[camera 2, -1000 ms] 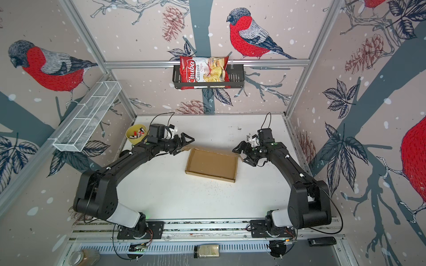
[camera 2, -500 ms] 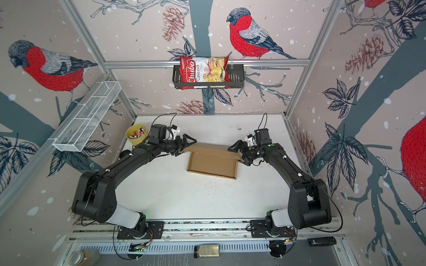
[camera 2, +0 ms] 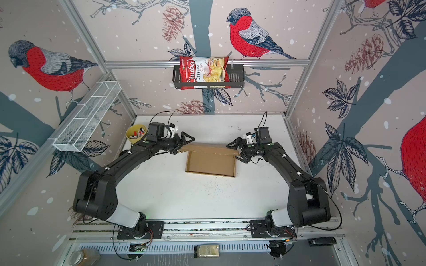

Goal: Fold the paper box

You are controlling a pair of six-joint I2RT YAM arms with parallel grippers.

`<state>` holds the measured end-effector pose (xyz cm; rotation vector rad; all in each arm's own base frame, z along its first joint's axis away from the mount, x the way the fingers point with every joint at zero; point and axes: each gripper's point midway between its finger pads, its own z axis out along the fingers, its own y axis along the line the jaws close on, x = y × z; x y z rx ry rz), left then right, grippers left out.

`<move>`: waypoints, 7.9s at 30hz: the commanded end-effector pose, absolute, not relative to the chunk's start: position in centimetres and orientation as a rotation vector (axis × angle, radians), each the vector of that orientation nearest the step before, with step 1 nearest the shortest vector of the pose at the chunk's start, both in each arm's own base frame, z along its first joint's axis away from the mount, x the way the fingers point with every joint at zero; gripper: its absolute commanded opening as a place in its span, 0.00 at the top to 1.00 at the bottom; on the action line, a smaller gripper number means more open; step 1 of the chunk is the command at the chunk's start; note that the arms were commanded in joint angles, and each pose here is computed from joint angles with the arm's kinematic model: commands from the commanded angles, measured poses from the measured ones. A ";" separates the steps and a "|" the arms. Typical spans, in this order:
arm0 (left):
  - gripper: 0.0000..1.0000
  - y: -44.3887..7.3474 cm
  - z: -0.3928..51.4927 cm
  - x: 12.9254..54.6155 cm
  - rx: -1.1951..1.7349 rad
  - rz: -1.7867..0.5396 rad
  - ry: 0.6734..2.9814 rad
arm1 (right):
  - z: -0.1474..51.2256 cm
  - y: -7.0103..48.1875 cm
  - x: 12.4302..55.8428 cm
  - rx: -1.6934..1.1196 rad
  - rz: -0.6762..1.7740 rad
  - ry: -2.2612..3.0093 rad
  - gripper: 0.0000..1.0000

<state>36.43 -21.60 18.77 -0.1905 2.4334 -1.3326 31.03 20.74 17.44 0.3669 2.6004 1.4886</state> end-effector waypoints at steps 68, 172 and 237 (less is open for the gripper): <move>0.18 -18.8 10.2 35.8 -0.119 -0.942 2.661 | 17.4 19.9 33.1 0.145 1.057 2.682 0.18; 0.17 -19.2 9.8 31.6 0.188 -0.678 2.680 | 5.6 17.4 25.2 0.038 0.517 2.833 0.26; 0.57 -16.4 0.2 29.4 -0.195 -0.876 2.716 | 6.3 15.6 25.8 0.192 1.176 2.572 0.08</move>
